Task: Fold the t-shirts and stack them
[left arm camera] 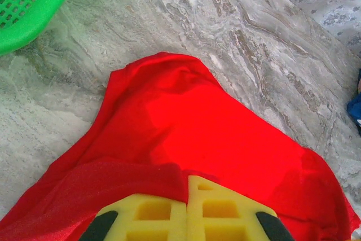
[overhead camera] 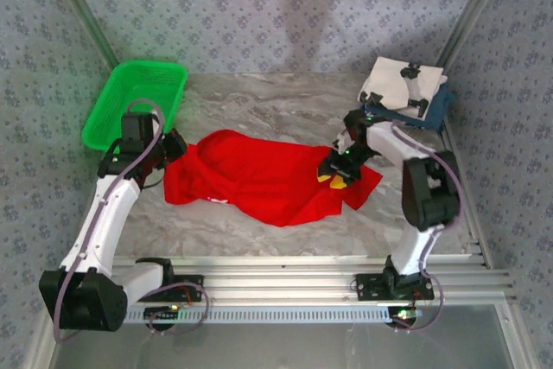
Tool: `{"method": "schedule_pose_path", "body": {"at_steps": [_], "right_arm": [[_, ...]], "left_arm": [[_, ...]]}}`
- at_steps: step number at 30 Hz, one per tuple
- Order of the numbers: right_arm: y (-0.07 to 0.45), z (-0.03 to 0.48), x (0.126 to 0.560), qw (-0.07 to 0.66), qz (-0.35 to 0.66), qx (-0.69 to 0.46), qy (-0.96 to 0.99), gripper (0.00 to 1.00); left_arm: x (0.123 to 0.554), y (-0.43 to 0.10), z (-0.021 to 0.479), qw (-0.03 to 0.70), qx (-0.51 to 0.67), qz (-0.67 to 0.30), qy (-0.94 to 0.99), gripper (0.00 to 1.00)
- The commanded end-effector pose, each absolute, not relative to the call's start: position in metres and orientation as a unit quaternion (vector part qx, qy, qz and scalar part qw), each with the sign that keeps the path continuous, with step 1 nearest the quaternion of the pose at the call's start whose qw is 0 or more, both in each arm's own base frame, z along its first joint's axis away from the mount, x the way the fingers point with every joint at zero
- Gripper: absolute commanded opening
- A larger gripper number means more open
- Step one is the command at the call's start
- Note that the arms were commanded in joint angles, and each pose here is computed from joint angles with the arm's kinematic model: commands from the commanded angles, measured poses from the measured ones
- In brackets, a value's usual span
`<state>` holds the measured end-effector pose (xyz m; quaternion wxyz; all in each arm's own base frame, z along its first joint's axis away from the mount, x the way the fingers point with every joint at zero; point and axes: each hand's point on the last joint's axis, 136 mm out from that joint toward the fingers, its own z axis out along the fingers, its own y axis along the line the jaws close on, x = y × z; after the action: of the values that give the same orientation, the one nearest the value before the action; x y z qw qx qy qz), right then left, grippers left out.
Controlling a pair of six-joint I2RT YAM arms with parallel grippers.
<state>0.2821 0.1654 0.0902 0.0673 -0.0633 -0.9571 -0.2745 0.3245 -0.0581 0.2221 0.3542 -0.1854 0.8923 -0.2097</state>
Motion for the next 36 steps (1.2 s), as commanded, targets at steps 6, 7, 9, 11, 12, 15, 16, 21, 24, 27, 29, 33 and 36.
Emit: {"method": "schedule_pose_path", "body": {"at_steps": [6,7,9,11,12,15,16,21,24,27,29,33,36], "right_arm": [[0.173,0.117,0.243,0.041,-0.348,-0.157,-0.923,0.51],[0.177,0.115,0.241,0.042,-0.360,-0.168,-0.917,0.52],[0.183,0.106,0.241,0.046,-0.379,-0.189,-0.905,0.51],[0.185,0.097,0.246,0.043,-0.383,-0.197,-0.901,0.50],[0.185,0.096,0.249,0.040,-0.382,-0.199,-0.902,0.50],[0.187,0.089,0.259,0.036,-0.382,-0.207,-0.900,0.49],[0.187,0.085,0.261,0.037,-0.381,-0.210,-0.900,0.49],[0.189,0.073,0.271,0.043,-0.374,-0.215,-0.901,0.45],[0.191,0.072,0.273,0.048,-0.369,-0.211,-0.904,0.45],[0.191,0.068,0.272,0.052,-0.363,-0.213,-0.906,0.44],[0.192,0.064,0.271,0.055,-0.360,-0.213,-0.907,0.42],[0.193,0.060,0.270,0.059,-0.352,-0.212,-0.910,0.37],[0.192,0.059,0.271,0.061,-0.351,-0.214,-0.909,0.16]], "left_arm": [[0.323,-0.059,0.231,0.372,-0.179,-0.215,0.885,0.00],[0.323,-0.059,0.230,0.370,-0.179,-0.216,0.886,0.00],[0.322,-0.059,0.228,0.369,-0.180,-0.217,0.886,0.00],[0.322,-0.060,0.226,0.368,-0.183,-0.218,0.885,0.00],[0.322,-0.060,0.226,0.367,-0.183,-0.219,0.885,0.00],[0.322,-0.060,0.227,0.369,-0.182,-0.219,0.885,0.00],[0.322,-0.059,0.227,0.370,-0.182,-0.218,0.885,0.00],[0.320,-0.059,0.226,0.368,-0.182,-0.216,0.886,0.00],[0.317,-0.057,0.226,0.370,-0.183,-0.211,0.886,0.00],[0.315,-0.055,0.224,0.371,-0.186,-0.208,0.886,0.00],[0.314,-0.055,0.222,0.369,-0.187,-0.208,0.886,0.00],[0.314,-0.053,0.221,0.369,-0.188,-0.206,0.887,0.00],[0.315,-0.052,0.222,0.371,-0.189,-0.205,0.886,0.00]]}}
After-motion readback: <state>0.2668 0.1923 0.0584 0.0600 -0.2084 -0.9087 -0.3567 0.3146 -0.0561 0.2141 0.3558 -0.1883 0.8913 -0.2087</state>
